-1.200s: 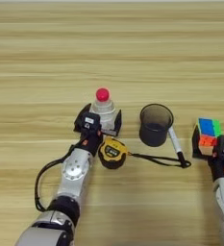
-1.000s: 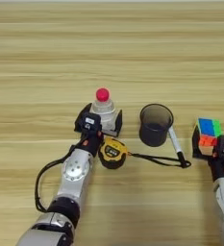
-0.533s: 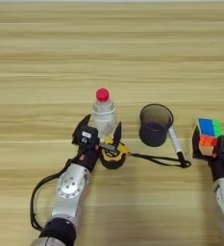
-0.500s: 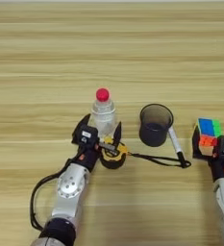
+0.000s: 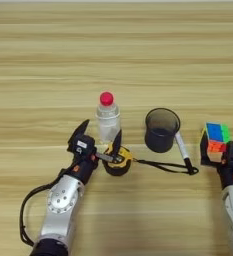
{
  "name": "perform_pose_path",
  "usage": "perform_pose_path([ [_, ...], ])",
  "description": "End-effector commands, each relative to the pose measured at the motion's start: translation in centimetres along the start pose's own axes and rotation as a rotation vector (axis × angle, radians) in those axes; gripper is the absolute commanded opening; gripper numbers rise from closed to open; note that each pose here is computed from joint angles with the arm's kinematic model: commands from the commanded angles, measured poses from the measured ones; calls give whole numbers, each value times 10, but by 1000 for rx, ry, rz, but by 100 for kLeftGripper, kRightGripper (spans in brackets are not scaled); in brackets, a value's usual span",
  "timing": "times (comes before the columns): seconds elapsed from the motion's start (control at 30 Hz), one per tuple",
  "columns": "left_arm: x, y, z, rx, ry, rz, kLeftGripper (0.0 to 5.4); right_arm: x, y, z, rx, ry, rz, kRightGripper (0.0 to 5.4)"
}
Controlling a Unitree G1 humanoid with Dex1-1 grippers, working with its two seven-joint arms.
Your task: Move the objects on the table
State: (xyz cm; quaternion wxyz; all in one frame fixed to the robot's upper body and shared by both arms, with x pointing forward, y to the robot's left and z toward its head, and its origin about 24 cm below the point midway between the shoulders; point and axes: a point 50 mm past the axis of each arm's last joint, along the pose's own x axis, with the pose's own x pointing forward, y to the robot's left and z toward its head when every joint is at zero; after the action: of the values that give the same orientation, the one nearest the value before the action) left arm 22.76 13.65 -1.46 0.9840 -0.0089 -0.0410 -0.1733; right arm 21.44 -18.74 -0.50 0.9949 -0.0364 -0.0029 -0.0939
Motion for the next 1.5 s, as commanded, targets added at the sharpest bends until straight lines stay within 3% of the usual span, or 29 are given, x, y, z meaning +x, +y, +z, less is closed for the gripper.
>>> perform_pose_path([
  [0.03,-11,6,1,3,17,0,538,0,-2,1,-7,-3,0,540],
  [0.23,-24,14,4,0,7,-5,538,1,0,1,-9,-4,4,540],
  [0.37,-32,28,8,-7,-5,36,538,1,4,1,-9,-4,8,540],
  [0.53,-44,49,13,12,-6,58,538,-1,10,3,-11,-8,13,540],
  [0.77,-49,62,15,14,-5,106,538,-1,11,3,-10,-7,12,540],
  [0.9,-45,72,10,16,19,212,538,-1,11,3,-12,-10,14,540],
  [1.0,-37,77,10,19,-16,328,538,-1,14,5,-12,-30,37,540],
  [1.1,-28,70,4,52,1,361,538,-2,20,10,-4,-62,79,540],
  [1.17,-24,64,0,47,2,384,538,-3,24,13,-4,-87,110,540],
  [1.5,-15,46,-5,89,2,367,538,-13,45,27,14,-184,286,540],
])
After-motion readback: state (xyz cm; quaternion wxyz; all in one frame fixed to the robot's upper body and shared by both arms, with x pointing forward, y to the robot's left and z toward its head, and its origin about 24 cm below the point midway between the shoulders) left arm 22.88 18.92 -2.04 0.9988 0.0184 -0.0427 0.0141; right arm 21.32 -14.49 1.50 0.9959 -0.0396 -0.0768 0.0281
